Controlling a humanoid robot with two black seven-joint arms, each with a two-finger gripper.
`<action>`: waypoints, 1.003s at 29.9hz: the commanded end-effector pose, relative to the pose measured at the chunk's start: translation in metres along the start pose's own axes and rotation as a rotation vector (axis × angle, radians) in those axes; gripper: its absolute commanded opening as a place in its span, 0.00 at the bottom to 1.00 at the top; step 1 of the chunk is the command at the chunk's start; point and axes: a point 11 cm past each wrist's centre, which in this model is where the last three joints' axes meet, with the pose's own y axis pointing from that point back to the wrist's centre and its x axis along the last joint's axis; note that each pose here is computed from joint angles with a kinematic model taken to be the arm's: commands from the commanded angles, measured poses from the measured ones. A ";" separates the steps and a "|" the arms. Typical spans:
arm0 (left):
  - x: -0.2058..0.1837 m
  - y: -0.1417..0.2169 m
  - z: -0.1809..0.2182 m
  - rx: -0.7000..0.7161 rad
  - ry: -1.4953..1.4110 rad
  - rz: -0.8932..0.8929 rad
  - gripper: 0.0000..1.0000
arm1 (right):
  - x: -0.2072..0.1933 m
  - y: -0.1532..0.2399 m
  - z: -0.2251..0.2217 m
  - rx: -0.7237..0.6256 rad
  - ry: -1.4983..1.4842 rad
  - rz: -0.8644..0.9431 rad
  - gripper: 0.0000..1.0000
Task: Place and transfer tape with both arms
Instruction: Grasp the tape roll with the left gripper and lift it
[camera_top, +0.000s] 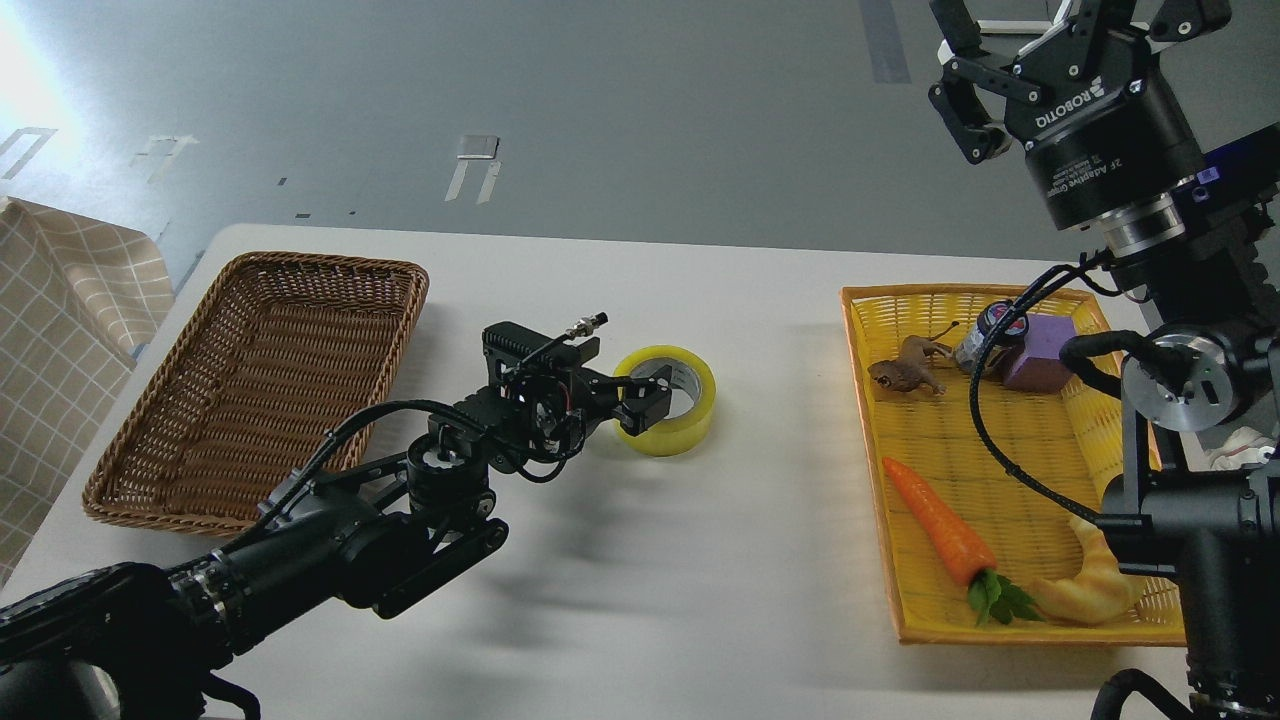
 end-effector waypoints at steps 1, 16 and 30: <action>0.001 -0.002 0.009 -0.024 0.005 0.003 0.94 | 0.001 0.004 0.004 -0.010 -0.004 0.008 1.00; -0.022 -0.001 -0.007 0.016 -0.012 -0.070 0.61 | 0.003 0.008 0.006 -0.015 -0.006 0.016 1.00; -0.020 0.000 -0.018 0.040 -0.023 -0.078 0.42 | 0.005 0.017 0.013 -0.033 -0.014 0.032 1.00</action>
